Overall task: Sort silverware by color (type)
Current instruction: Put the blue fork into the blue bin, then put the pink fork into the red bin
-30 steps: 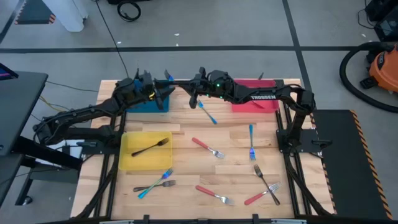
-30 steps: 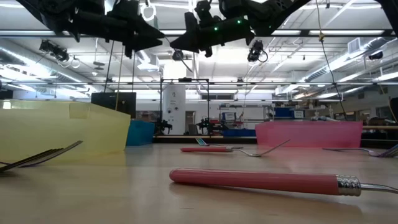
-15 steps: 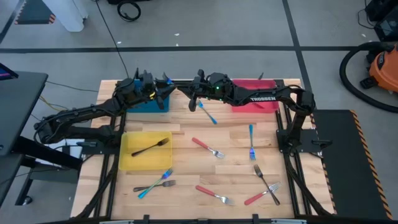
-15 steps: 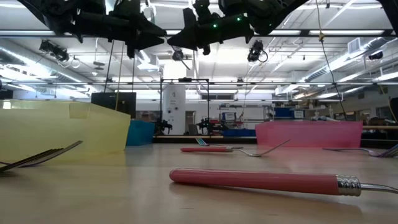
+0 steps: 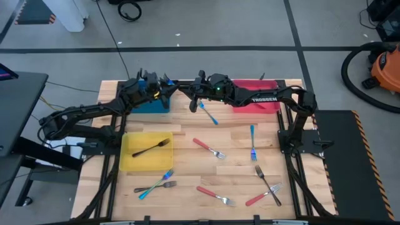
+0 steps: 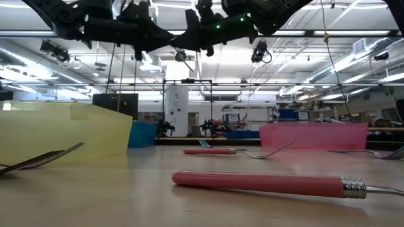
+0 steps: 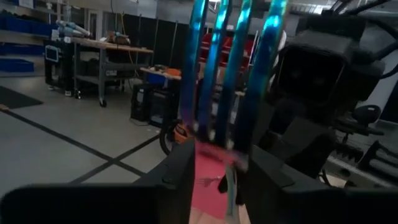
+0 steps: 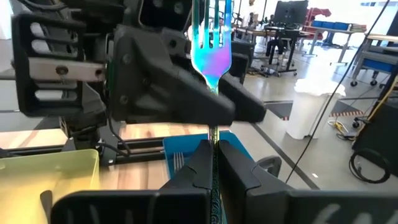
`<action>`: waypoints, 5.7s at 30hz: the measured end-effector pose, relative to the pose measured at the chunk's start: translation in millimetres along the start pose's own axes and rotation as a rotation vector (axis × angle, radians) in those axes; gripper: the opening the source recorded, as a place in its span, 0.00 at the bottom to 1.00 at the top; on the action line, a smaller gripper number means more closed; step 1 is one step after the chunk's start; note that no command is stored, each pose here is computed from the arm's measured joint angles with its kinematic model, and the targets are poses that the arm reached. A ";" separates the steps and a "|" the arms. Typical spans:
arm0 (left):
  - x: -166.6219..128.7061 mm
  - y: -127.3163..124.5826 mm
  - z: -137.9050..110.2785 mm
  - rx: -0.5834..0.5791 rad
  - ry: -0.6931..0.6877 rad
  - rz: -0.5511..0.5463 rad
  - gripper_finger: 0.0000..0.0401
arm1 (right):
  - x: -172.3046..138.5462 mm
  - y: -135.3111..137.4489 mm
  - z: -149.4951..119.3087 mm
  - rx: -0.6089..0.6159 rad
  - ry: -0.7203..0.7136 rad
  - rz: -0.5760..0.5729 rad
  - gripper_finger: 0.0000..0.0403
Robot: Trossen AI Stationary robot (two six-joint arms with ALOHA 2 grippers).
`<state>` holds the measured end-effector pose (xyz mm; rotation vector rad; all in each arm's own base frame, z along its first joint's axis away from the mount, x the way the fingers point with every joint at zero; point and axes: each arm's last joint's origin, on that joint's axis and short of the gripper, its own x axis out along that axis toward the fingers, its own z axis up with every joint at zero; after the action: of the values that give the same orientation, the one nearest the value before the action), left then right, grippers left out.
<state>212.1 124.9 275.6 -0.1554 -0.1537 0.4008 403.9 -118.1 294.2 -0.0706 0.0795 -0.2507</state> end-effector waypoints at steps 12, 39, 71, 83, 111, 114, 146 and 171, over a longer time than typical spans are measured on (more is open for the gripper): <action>-0.2 0.2 0.0 0.018 -0.002 0.008 0.02 | 0.2 -1.0 -1.0 0.001 0.008 -0.021 0.03; -16.7 50.4 -7.1 0.134 0.184 0.236 0.00 | -14.1 -1.4 4.5 -0.048 0.129 -0.043 0.06; -71.8 76.4 -36.9 0.254 0.808 0.506 0.01 | -110.9 -17.9 54.0 -0.111 0.428 -0.251 0.06; -65.9 89.6 -61.1 0.264 0.972 0.628 0.01 | -141.1 -18.1 76.8 -0.101 0.368 -0.260 0.06; -54.4 103.1 -91.2 0.208 1.058 0.620 0.14 | -142.4 -17.8 75.9 -0.106 0.383 -0.256 0.06; -54.2 103.2 -91.1 0.209 1.055 0.621 0.17 | -142.5 -17.7 75.6 -0.107 0.386 -0.256 0.06; 10.7 5.5 -46.2 0.315 0.696 0.106 0.18 | -145.0 46.7 63.6 0.045 0.490 -0.046 0.12; 1.5 -83.0 -64.8 0.398 0.739 -0.242 0.18 | -171.1 155.2 38.4 0.313 0.654 0.160 0.25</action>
<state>256.2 42.3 227.5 0.1133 0.6287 0.1081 280.0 77.1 331.9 0.3318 0.6913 -0.1154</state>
